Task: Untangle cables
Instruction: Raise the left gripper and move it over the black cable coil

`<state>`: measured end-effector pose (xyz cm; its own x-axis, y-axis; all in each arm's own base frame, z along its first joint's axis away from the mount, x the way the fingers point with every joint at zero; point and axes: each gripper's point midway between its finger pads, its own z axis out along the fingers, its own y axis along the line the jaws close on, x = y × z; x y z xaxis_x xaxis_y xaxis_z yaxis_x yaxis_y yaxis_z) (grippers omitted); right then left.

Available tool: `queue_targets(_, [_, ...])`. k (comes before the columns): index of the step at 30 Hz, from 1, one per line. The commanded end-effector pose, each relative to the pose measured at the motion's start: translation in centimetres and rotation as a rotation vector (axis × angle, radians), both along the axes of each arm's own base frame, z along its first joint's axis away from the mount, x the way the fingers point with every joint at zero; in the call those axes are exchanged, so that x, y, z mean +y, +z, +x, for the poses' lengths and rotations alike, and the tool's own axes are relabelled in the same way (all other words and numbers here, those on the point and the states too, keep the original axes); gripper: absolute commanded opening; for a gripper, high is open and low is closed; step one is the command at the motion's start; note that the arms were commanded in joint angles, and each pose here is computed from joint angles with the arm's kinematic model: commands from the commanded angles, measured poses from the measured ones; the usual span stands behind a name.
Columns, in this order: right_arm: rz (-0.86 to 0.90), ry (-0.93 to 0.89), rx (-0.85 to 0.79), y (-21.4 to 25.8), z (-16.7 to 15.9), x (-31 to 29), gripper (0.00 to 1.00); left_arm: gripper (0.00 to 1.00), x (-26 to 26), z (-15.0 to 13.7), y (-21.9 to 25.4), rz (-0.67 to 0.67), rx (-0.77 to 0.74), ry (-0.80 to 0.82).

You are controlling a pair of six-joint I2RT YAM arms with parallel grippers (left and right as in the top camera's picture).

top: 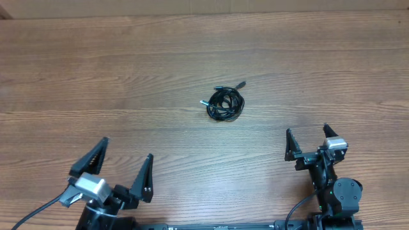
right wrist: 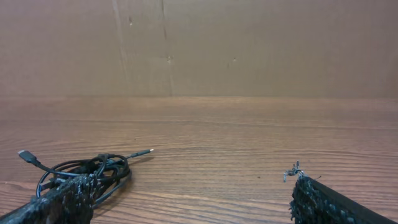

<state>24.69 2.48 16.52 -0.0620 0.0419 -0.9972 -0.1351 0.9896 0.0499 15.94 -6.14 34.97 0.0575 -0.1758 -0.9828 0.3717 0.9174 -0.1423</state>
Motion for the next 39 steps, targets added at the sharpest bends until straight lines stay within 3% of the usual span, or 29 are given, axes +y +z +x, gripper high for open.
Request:
queue_targets(1, [-0.005,-0.003,0.006,-0.4,0.1,0.0,1.00,0.99,0.6,0.1,0.7,0.055,0.074,0.043])
queue_targets(10, [-0.005,-0.003,0.006,-0.4,0.1,0.0,1.00,1.00,-0.7,0.4,0.4,0.046,0.302,-0.046])
queue_targets(17, [-0.005,-0.003,0.006,-0.4,0.1,0.0,1.00,1.00,-3.0,-0.2,1.5,0.039,0.291,-0.200])
queue_targets(25, [-0.005,-0.003,0.006,-0.4,0.1,0.0,1.00,1.00,-2.3,0.0,0.2,0.062,0.352,-0.161])
queue_targets(39, [-0.005,-0.003,0.006,-0.4,0.1,0.0,1.00,0.99,0.9,1.9,-1.8,0.124,0.730,0.007])
